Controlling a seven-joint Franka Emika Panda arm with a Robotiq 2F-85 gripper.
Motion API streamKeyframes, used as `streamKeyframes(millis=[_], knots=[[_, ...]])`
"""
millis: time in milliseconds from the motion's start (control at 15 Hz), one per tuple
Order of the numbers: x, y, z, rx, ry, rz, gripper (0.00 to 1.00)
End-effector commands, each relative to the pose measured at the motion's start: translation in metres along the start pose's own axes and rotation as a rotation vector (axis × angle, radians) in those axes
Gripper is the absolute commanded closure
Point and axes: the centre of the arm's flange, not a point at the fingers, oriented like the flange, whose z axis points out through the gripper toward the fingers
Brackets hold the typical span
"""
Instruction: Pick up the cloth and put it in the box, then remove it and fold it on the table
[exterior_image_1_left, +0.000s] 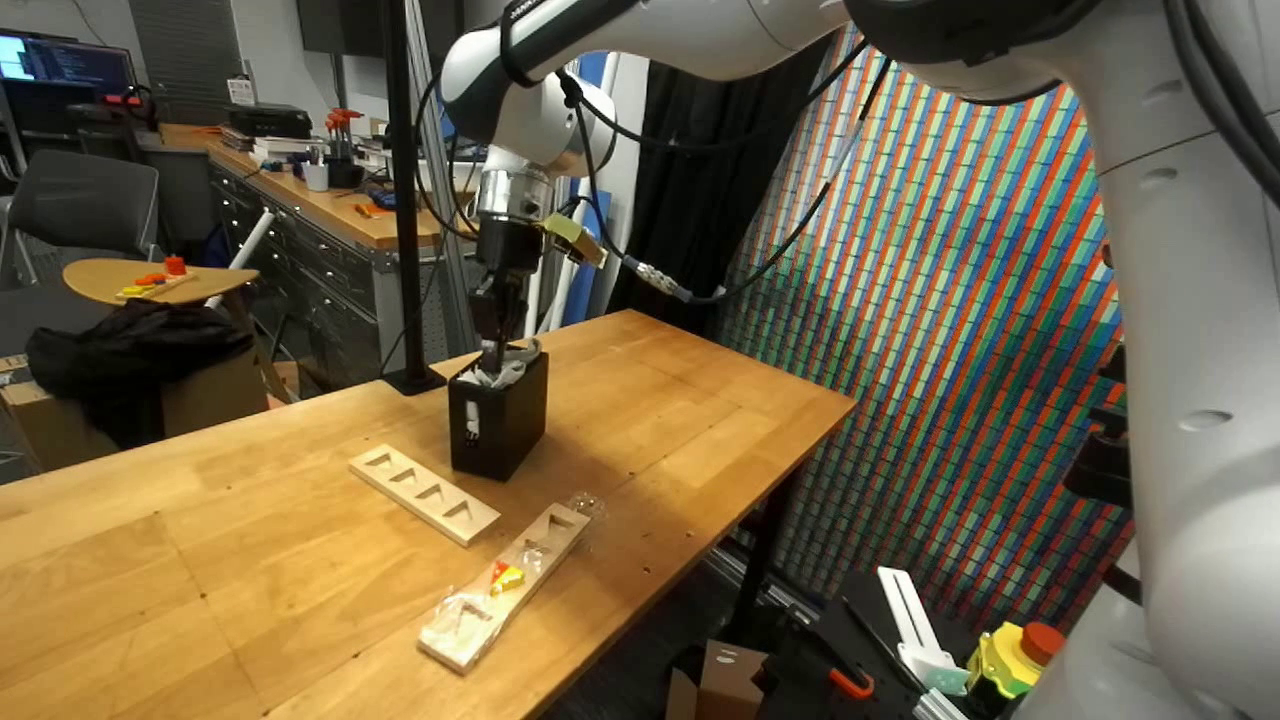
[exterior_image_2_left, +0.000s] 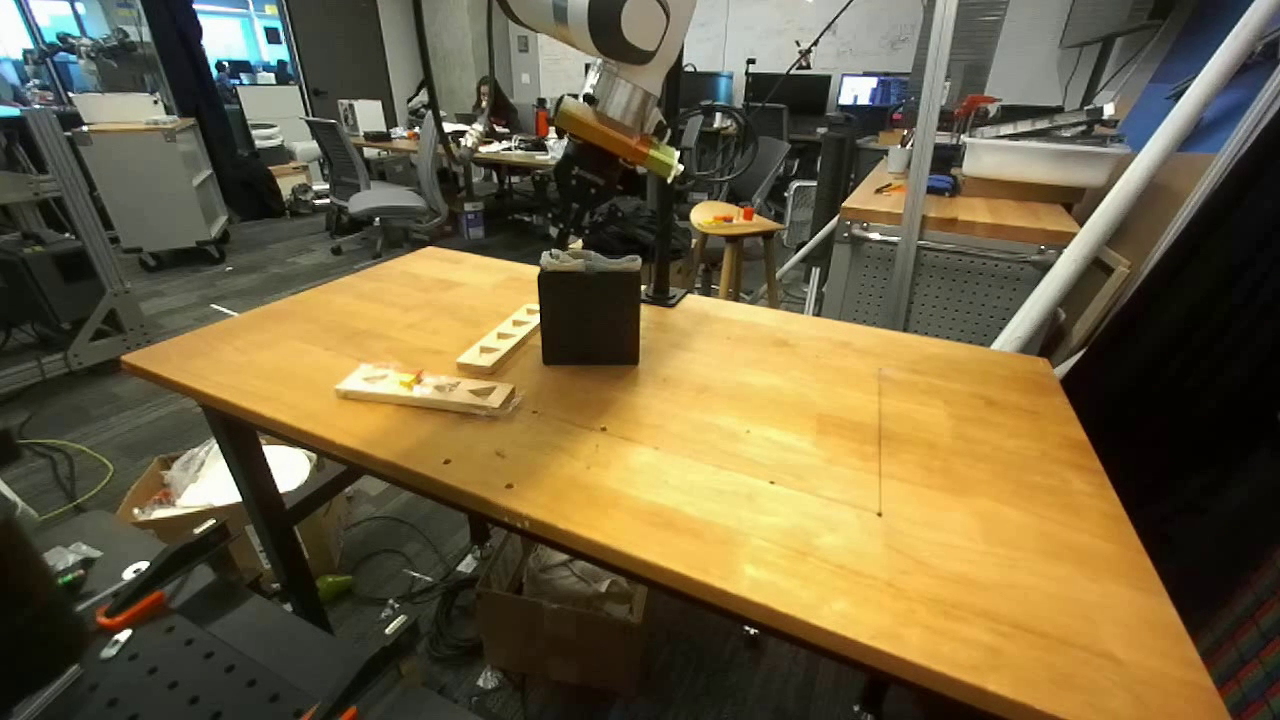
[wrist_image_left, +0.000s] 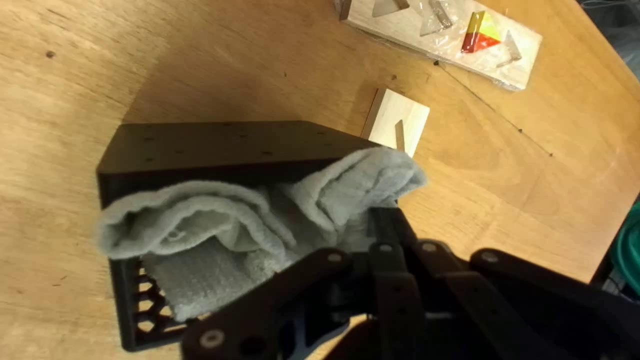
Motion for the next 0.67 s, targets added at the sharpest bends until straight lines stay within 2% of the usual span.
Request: streamKeyframes(millis=[0,600], knots=[[0.013,0.017,0.001,0.005,0.008,-0.011,0.97],[0.025,0.053,0.010,0.037,0.007,-0.008,0.97]])
